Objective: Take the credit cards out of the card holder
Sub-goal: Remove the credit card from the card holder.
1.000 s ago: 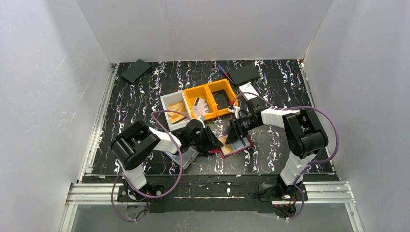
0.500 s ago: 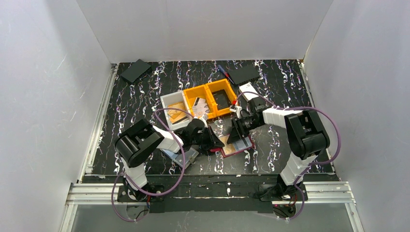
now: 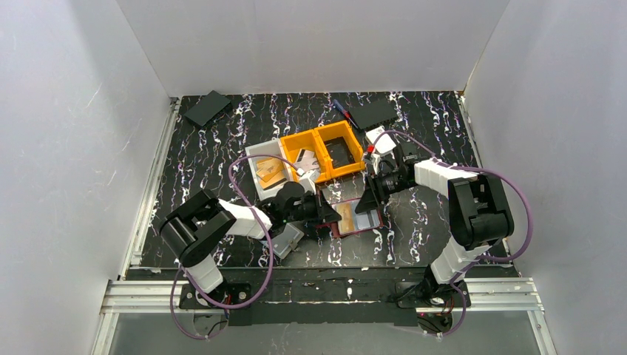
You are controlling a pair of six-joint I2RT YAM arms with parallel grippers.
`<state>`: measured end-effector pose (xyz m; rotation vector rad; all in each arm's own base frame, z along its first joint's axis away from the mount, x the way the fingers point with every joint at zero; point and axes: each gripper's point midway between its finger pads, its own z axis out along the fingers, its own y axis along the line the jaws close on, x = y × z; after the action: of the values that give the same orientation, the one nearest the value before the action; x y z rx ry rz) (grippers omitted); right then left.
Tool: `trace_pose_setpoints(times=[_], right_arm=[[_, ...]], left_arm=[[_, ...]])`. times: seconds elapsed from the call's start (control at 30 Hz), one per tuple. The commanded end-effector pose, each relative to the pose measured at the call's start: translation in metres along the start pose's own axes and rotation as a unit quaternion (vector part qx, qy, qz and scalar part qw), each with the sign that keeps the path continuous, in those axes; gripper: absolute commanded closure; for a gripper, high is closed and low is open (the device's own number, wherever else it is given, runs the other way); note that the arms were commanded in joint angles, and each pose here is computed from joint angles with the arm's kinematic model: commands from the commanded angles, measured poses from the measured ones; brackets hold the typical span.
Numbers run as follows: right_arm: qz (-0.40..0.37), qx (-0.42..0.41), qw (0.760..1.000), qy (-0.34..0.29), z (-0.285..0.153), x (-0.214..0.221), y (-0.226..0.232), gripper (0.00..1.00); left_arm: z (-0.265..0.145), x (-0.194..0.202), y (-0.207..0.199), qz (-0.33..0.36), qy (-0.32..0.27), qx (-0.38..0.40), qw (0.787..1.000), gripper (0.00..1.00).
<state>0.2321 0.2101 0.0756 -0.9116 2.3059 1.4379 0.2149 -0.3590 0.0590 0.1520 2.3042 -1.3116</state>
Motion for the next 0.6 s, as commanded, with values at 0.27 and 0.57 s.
trace_pose_setpoints(times=[0.27,0.57], right_arm=[[-0.037,-0.059,0.997,-0.037,-0.012,-0.019,0.029,0.50],[-0.032,-0.070,0.995,-0.056,-0.019,-0.026,0.034,0.52]], left_arm=[[-0.013,-0.014,-0.046,0.038,-0.056,0.129,0.989,1.00],[-0.018,-0.018,-0.057,0.048,-0.065,0.152,0.985,1.00]])
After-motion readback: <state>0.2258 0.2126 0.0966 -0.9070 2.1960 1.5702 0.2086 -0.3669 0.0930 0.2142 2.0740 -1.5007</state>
